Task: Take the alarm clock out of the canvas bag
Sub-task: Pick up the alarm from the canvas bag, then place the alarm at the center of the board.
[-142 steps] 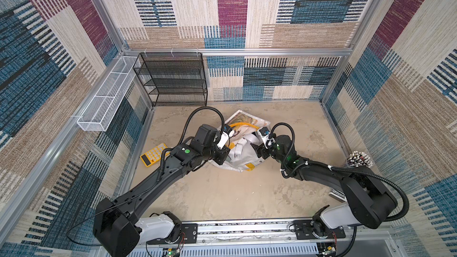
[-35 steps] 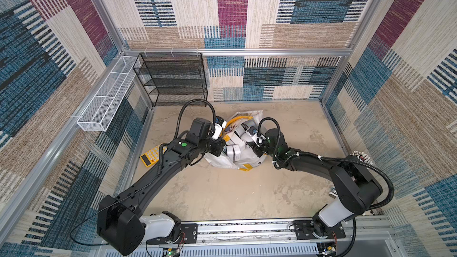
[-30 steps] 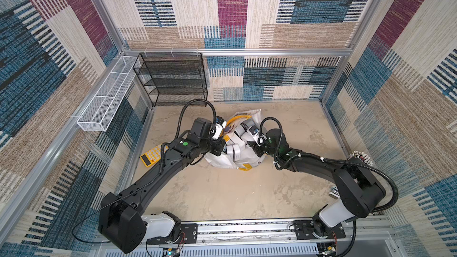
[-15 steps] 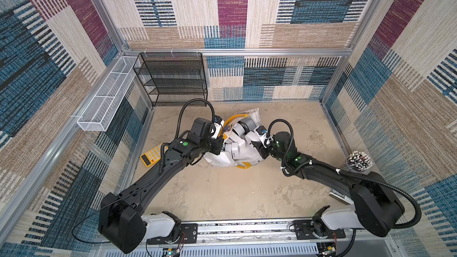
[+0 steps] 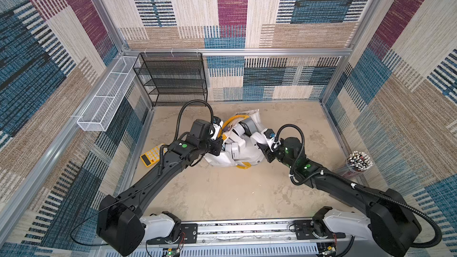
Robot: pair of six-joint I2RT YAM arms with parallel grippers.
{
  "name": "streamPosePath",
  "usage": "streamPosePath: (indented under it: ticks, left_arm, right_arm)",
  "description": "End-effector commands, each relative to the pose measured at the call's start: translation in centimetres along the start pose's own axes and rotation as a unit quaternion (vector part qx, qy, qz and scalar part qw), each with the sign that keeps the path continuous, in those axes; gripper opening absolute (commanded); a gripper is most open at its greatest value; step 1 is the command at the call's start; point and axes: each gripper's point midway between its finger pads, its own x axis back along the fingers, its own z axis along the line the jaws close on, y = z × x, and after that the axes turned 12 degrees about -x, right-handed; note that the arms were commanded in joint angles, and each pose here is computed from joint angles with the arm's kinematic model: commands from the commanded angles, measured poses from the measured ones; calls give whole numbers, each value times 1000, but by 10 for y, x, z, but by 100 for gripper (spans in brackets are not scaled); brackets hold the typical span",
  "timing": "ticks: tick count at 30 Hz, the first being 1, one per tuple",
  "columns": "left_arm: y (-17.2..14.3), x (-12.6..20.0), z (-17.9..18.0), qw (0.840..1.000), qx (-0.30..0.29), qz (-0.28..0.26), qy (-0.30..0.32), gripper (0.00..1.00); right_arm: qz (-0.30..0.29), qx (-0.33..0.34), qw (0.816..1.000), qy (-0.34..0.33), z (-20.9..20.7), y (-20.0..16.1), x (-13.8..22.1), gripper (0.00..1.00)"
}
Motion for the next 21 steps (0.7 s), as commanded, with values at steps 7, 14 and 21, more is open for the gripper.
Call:
streamPosePath:
  ticks: [7,14,21]
  left_arm:
    - [-10,0,8,999,13,19,23,0]
    - [-18,1,21,997,21,34,61,0]
    - [-25,5,29,995,16,46,88,0]
  right_arm:
    - [-67,-11,998,-11,-3,29,24,24]
    - [-101,-8,994,-44,-17,43,47,24]
    - [-116,-28,988,-101,-54,46,62,24]
